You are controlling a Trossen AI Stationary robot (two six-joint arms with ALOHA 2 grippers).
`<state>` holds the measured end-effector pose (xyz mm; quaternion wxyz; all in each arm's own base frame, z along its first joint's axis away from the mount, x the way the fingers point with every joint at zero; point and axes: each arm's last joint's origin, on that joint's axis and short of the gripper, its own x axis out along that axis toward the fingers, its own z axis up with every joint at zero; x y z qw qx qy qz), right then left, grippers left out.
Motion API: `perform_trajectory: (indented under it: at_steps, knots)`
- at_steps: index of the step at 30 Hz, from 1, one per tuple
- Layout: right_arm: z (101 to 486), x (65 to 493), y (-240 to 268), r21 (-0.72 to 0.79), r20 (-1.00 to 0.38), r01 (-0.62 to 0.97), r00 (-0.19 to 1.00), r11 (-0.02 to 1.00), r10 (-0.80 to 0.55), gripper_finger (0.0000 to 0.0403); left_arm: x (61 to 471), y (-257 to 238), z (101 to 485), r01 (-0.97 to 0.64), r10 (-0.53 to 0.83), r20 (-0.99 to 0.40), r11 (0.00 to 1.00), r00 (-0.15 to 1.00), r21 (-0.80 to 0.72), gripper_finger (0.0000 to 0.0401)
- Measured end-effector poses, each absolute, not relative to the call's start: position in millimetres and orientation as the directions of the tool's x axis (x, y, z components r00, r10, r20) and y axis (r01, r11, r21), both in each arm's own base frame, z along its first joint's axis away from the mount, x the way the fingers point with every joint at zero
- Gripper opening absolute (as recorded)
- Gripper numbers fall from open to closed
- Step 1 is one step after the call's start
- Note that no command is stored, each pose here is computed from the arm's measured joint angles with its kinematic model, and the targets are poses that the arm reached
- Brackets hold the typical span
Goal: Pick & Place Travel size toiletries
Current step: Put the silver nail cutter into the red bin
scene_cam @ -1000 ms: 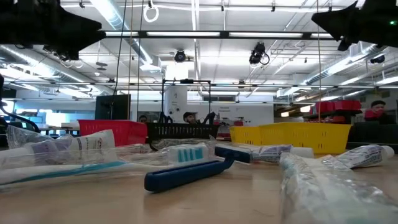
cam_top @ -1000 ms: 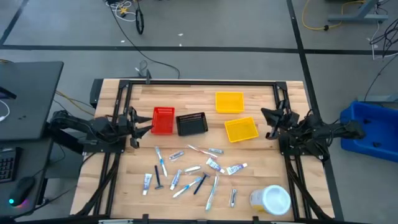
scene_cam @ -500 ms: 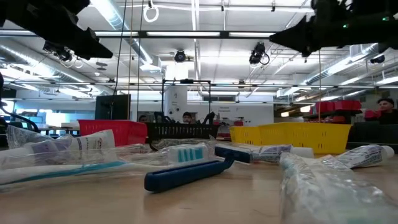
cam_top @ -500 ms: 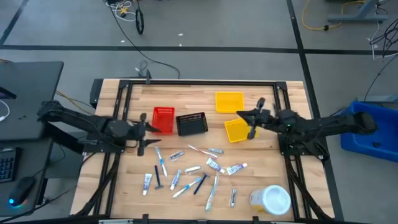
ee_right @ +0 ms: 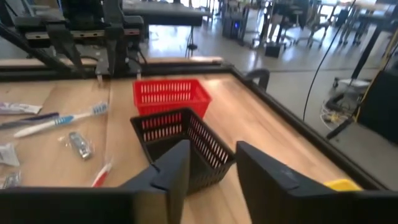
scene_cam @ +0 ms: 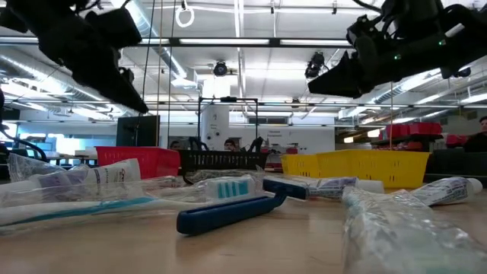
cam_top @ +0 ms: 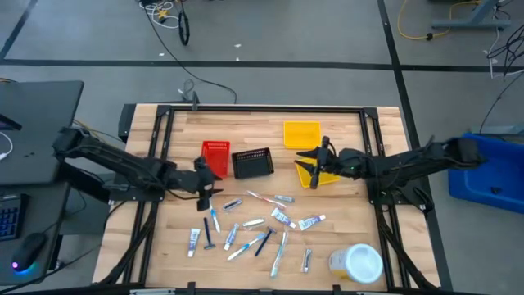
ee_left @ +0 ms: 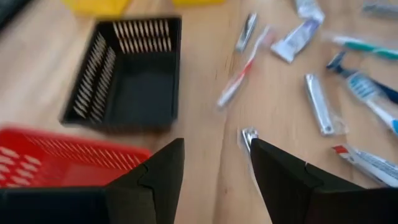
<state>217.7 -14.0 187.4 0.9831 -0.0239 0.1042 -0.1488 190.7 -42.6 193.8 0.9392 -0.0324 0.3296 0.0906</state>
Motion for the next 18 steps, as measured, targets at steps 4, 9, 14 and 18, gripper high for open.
perform_trajectory:
  at_steps: [4, 9, 14, 18]
  knots:
    - [182, 220, -14, -0.080, -0.226, 0.287, 0.928, 0.955, -0.298, 0.0195, 206, -48, 179, -0.168, 0.109, -0.651, 0.985, 0.751, -0.028, 0.0195]
    - [181, 221, -14, -0.071, -0.227, 0.289, 0.927, 0.955, -0.298, 0.0222, 224, -54, 162, -0.178, 0.080, -0.647, 0.980, 0.758, -0.088, 0.0195]
    - [182, 221, -14, -0.068, -0.217, 0.291, 0.929, 0.954, -0.299, 0.0231, 234, -58, 146, -0.194, 0.035, -0.669, 0.967, 0.743, -0.165, 0.0195]
    - [183, 221, -14, -0.066, -0.208, 0.292, 0.931, 0.954, -0.299, 0.0228, 239, -60, 135, -0.240, 0.042, -0.707, 0.954, 0.706, -0.182, 0.0195]
